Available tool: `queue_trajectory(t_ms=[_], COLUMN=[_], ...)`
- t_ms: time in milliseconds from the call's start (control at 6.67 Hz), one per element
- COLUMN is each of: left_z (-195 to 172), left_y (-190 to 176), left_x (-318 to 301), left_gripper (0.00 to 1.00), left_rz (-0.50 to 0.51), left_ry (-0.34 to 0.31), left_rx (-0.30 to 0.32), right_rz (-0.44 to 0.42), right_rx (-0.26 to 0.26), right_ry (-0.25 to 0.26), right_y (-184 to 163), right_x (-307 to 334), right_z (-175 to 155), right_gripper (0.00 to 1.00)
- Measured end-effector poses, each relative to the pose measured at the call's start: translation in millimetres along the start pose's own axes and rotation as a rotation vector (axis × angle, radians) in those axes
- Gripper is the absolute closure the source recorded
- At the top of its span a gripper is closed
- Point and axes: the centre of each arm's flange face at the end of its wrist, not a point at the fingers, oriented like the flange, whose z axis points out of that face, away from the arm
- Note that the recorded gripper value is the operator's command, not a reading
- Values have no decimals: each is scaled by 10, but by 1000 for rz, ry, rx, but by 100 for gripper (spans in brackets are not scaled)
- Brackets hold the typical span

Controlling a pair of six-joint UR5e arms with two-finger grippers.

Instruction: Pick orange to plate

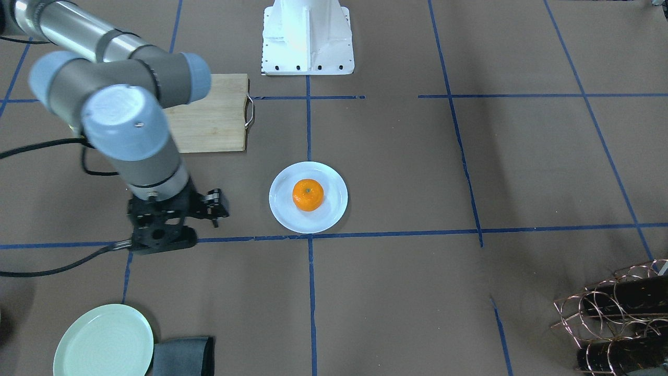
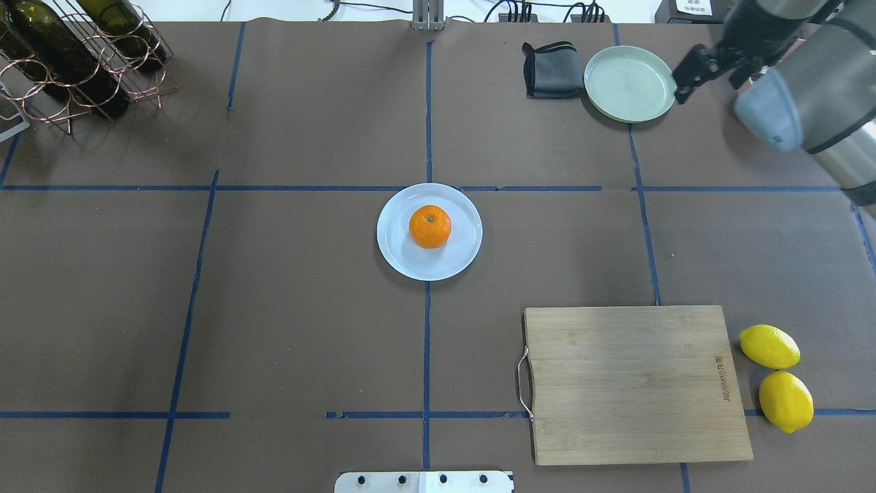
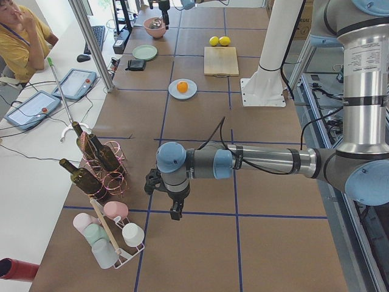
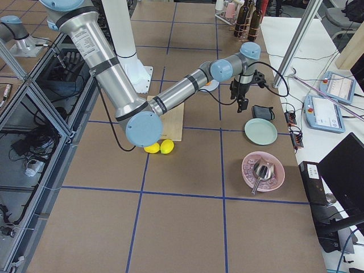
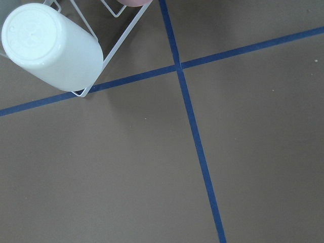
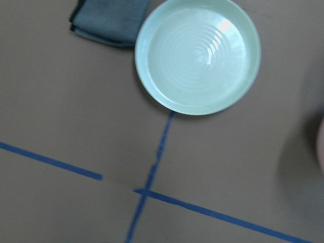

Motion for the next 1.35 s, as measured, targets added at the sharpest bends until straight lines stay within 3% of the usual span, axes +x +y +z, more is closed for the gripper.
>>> queue_trajectory(t_ms=[300,450,750,1050,1350], left_z=[-109,-148,-206,-247,-330], left_y=[-33,-38,-65,-81,-89], left_x=[80,105,143,174,245], left_gripper=[0,0,0,0,0], left_rz=[5,20,38,41,56], left_ry=[2,1,-3,-5,-12], left_rx=[6,19,37,45,59], right_rz=[-46,-1,97,139,147], right_rx=[-18,-33,-67,-82,-81], right_ry=[21,30,33,30,20], right_y=[880,1421,2326,2644,2680], right_x=[1445,1981,2417,2454,2444], right_z=[-68,-39,69,119,124], right_gripper=[0,0,0,0,0])
